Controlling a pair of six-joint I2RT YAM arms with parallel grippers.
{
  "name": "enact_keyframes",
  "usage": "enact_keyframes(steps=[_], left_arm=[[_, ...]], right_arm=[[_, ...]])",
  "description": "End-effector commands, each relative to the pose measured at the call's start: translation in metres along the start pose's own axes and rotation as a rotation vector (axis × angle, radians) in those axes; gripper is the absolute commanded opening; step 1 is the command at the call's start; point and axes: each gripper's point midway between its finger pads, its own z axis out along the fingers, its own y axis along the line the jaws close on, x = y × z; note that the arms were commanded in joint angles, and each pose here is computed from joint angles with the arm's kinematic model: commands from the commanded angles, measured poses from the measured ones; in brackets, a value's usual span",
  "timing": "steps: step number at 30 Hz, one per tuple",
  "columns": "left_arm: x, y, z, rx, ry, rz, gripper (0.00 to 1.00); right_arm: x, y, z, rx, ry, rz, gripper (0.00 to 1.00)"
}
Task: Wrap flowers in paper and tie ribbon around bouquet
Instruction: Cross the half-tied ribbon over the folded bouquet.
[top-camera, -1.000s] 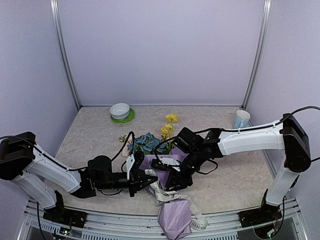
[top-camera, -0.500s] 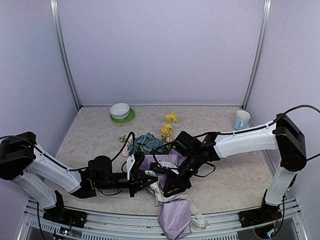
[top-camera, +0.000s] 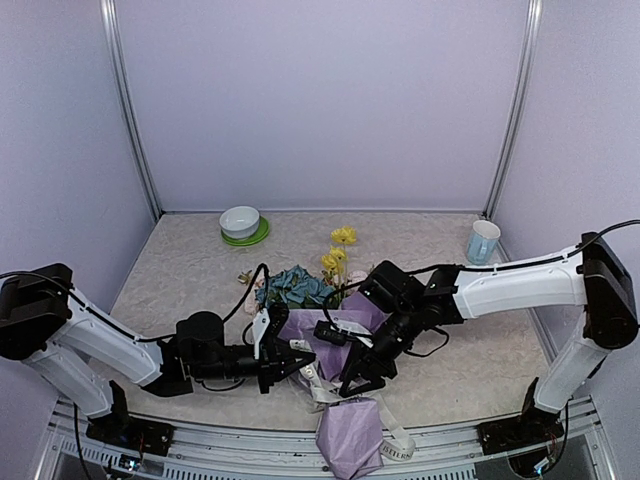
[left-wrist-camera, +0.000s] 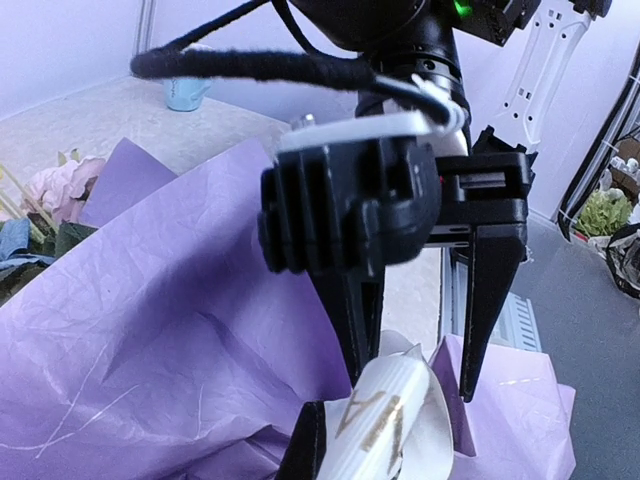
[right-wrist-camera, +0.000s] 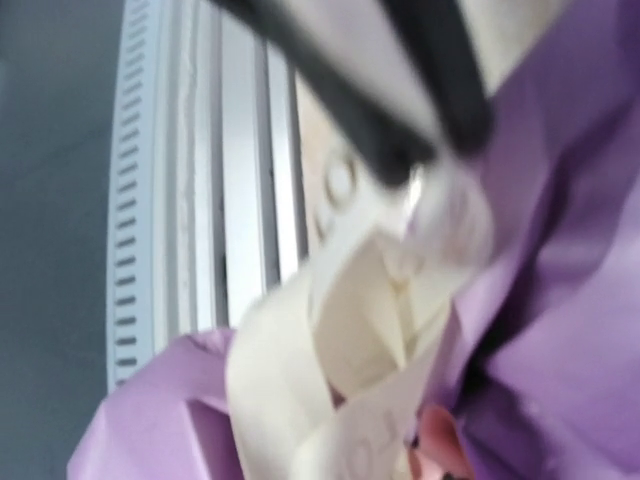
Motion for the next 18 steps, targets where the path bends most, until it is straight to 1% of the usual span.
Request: enact_keyframes(steps=[1, 2, 4, 6, 7, 10, 13, 18], left_arm=[[0.002, 0.012, -0.003, -0.054, -0.014, -0.03, 0.03], [0.002, 0.014, -0.003, -0.063, -0.014, -0.036, 0.06], [0.004, 0.018, -0.003, -0.091, -0.01, -0.052, 0.1], [0.006, 0.028, -0.007, -0.143, -0.014, -0.083, 0.19], [0.007, 0.034, -0.01, -0.18, -0.021, -0.103, 0.25], [0.007, 0.052, -0.023, -0.285, -0.049, -0.169, 0.44], [0.001, 0.063, -0.039, -0.37, -0.095, -0.214, 0.63], [-0.007, 0.086, -0.068, -0.544, -0.16, -0.273, 0.78]], right_arm=[[0.002, 0.004, 0.002, 0.004, -0.01, 0.018, 0.49], [0.001, 0.005, 0.003, 0.0, -0.015, 0.015, 0.44], [0.0, 0.005, 0.004, -0.004, -0.023, 0.014, 0.26], [-0.001, 0.003, 0.005, 0.003, -0.025, 0.014, 0.11], [-0.001, 0.003, 0.004, 0.007, -0.028, 0.012, 0.07], [0.0, 0.004, 0.003, 0.009, -0.039, 0.01, 0.02], [0.001, 0.005, 0.003, 0.001, -0.049, 0.02, 0.0], [0.0, 0.003, 0.004, 0.0, -0.066, 0.038, 0.0]])
